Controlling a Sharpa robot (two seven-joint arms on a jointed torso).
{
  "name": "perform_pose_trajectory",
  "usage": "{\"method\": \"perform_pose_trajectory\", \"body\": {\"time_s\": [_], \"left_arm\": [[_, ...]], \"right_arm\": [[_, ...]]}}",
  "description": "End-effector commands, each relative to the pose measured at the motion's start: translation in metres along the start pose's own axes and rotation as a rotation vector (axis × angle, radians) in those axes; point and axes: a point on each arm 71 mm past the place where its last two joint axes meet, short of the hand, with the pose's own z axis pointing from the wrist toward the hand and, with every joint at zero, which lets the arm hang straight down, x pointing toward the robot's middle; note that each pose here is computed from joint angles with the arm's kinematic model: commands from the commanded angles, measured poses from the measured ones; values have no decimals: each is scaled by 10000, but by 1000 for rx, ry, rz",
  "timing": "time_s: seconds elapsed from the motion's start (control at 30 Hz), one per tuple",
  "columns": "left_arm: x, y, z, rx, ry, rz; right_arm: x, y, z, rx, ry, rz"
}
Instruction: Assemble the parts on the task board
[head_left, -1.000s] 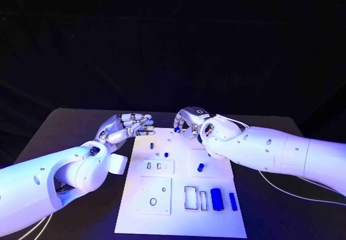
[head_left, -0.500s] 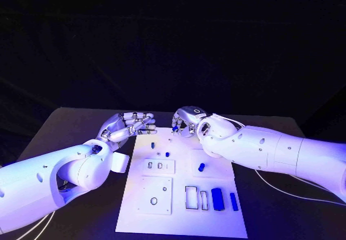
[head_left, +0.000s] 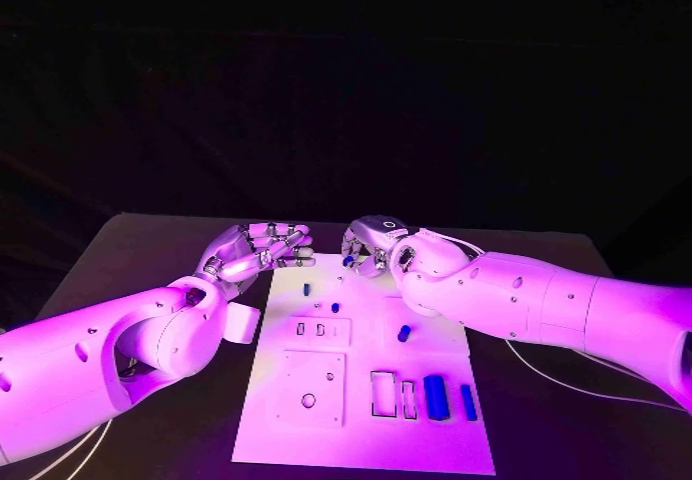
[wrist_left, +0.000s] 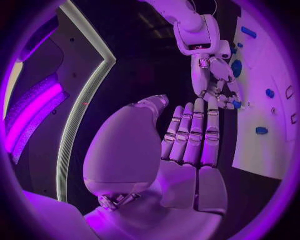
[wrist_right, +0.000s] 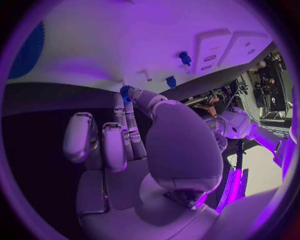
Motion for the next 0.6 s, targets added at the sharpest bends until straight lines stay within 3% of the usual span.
{"method": "perform_pose_trajectory", "body": {"time_s": [0.03,0.6], "left_arm": [[25,-16,10,7,19,-11],[31,-21,18,7,21,-12]], "right_arm": [[38,16,6,-11,36,-7],[72,17,61,6,33,-12]]}}
